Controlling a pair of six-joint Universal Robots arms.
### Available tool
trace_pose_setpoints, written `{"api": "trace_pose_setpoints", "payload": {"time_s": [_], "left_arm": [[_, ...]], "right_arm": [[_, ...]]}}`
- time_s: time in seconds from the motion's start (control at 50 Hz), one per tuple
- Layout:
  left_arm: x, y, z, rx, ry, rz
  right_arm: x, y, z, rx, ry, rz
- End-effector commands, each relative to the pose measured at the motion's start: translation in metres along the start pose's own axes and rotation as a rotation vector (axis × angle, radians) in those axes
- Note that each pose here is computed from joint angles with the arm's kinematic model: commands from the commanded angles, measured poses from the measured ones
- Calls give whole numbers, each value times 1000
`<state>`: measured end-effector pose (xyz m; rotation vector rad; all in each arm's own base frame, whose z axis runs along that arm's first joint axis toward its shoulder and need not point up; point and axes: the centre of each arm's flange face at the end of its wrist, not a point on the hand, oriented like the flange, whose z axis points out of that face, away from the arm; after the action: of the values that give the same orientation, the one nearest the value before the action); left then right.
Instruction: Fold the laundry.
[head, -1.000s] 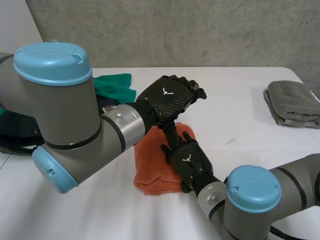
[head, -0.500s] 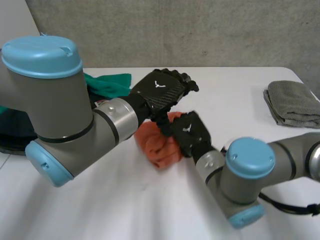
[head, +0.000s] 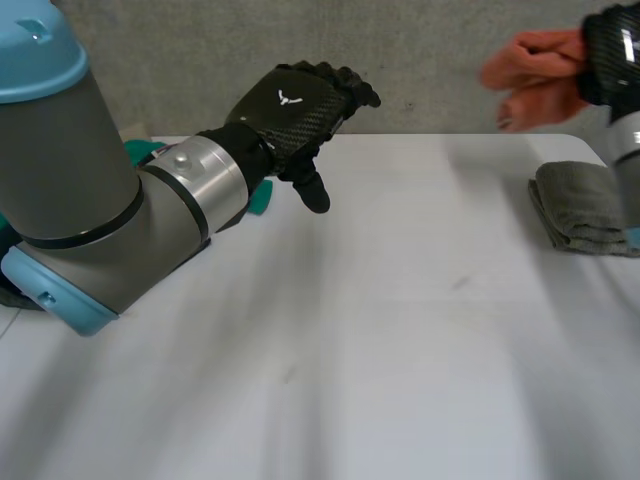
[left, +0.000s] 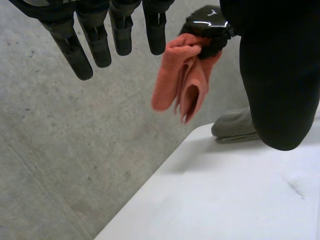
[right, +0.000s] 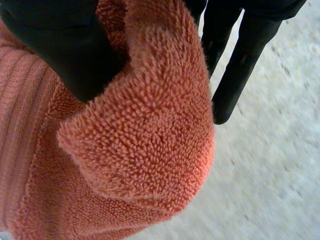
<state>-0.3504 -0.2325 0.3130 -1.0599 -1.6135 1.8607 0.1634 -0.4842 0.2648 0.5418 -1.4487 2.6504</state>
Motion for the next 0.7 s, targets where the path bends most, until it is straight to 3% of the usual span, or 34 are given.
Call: {"api": "trace_pose_setpoints", "payload": {"time_s": [0.02,0.14,0.26,0.42,0.58,0.7], "left_arm": [[5,9,1,-26,14,-8],[9,21,1,-58,26,-18],[13,31,3,-86,36,-27],[18,29,2,-81,49,-27],[26,25,-2,-75,66,-26],[25,10,-5,-35,61,-14]], "right_arm": [[45,100,-15,-101,-58,-37],[59,167,-58,-239,-118,-1],[66,180,-88,-324,-140,28],[88,141,-84,-346,-106,21],[136,90,-72,-429,45,-22],[171,23,-48,-428,215,-249]]}}
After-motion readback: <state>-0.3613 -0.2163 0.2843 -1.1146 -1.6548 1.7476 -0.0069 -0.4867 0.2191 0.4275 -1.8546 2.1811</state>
